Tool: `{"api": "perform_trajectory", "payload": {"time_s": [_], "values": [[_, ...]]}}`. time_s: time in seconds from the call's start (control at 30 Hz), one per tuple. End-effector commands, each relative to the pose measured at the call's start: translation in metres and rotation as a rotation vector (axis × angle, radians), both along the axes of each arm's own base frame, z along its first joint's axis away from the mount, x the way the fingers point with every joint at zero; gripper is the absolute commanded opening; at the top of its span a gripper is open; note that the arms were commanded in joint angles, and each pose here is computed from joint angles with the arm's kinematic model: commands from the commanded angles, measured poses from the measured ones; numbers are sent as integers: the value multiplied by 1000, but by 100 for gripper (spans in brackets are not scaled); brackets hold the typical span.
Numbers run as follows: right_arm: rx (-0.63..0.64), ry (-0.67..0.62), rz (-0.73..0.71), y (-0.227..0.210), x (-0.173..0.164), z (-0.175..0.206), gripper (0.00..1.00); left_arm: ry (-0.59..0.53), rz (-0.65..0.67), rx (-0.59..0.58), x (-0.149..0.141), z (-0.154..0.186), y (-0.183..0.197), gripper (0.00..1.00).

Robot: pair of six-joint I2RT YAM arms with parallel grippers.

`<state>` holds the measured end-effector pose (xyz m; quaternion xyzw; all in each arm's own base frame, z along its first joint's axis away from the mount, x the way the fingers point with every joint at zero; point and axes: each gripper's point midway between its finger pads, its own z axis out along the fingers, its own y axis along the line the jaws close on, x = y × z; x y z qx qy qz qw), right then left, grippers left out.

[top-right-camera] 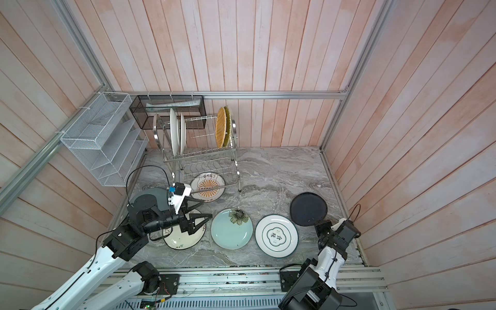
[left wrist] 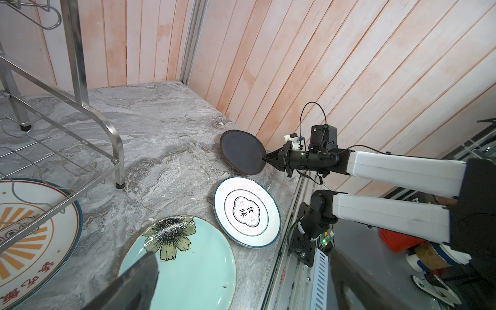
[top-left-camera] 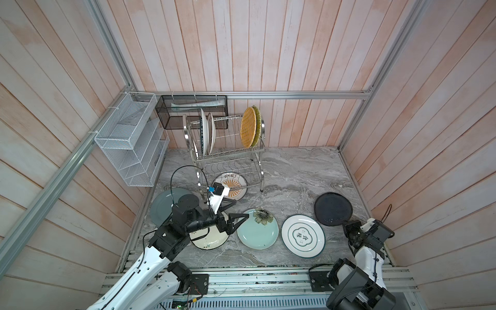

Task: Load plates into a dish rack
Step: Pick up the plate from the middle-right of the table, then place the plate on the dish rack.

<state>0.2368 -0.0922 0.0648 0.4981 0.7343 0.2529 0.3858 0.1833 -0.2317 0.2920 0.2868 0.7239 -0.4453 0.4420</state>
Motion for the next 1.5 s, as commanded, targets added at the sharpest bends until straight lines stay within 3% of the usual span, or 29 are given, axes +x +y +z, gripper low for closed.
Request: {"api": "perform_trajectory", "payload": {"time_s": [0.0, 0.53, 0.73, 0.87, 1.17, 1.47], "values": [[-40, -171, 69, 0, 28, 55, 0, -35, 29, 7, 5, -2, 3, 100], [78, -266, 289, 72, 63, 109, 0, -21, 101, 15, 31, -13, -3, 99], [115, -264, 361, 96, 69, 119, 0, -108, 101, 101, 29, -29, -49, 99], [142, -258, 376, 110, 70, 125, 0, -231, 48, 216, 19, -42, -101, 99], [156, -150, 359, 134, 72, 127, 0, -666, 18, 532, 33, -67, -195, 91], [177, -109, 353, 149, 72, 130, 0, -888, 56, 681, 62, -87, -247, 75]]}}
